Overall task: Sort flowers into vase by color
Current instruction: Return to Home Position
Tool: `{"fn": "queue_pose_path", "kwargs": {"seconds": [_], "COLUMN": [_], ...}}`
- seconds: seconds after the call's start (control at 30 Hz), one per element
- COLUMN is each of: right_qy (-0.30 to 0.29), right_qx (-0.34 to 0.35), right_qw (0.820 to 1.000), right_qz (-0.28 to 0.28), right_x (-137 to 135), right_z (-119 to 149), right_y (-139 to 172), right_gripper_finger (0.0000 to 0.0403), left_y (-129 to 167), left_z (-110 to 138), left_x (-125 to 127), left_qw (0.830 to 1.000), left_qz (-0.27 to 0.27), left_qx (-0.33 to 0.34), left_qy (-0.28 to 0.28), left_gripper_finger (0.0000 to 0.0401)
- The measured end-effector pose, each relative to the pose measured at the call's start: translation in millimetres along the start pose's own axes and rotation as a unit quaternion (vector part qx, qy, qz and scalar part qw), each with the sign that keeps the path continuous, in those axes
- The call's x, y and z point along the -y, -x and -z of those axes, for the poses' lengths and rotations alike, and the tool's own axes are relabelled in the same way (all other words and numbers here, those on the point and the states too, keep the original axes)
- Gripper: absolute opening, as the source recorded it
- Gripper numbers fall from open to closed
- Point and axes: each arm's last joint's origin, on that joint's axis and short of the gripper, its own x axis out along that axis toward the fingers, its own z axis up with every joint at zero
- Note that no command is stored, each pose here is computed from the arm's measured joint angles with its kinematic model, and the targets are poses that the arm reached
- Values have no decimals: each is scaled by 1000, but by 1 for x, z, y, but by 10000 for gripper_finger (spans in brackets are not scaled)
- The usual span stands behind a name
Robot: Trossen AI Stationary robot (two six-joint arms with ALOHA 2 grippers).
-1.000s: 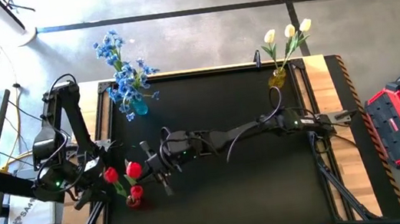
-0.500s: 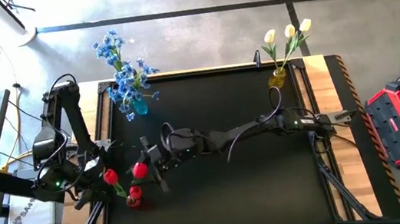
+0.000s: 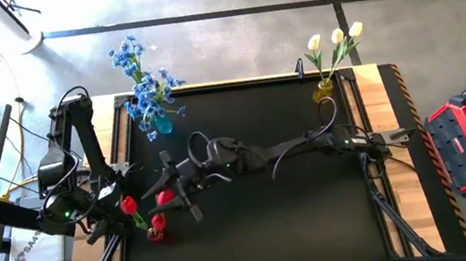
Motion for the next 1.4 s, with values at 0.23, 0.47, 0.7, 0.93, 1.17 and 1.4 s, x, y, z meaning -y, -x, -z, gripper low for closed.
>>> {"fn": "queue_pose_path", "kwargs": {"seconds": [0.23, 0.47, 0.7, 0.93, 1.17, 1.4], "right_qy": [-22, -26, -59, -61, -48, -46], "right_qx": [-20, 12, 20, -34, -134, -197], "right_qw": [999, 999, 998, 996, 985, 967], "right_qz": [23, 28, 25, 50, 98, 155], "right_x": [8, 12, 9, 8, 5, -8], "right_z": [3, -27, -54, -87, -103, -105], "right_y": [3, 10, 18, 36, 57, 66], "right_gripper_finger": [152, 152, 152, 124, 39, 10], "left_y": [0, -1, 1, 16, 29, 54], "left_z": [0, 1, -3, -11, -19, -42], "left_x": [0, 1, 4, 16, 6, -10], "left_qw": [1000, 1000, 999, 996, 992, 980], "left_qz": [0, 0, 9, 23, -43, -144], "left_qx": [-1, -1, 32, 7, -34, 8], "left_qy": [13, 13, -15, -82, -115, -141], "left_gripper_finger": [165, 165, 165, 116, 14, 2]}}
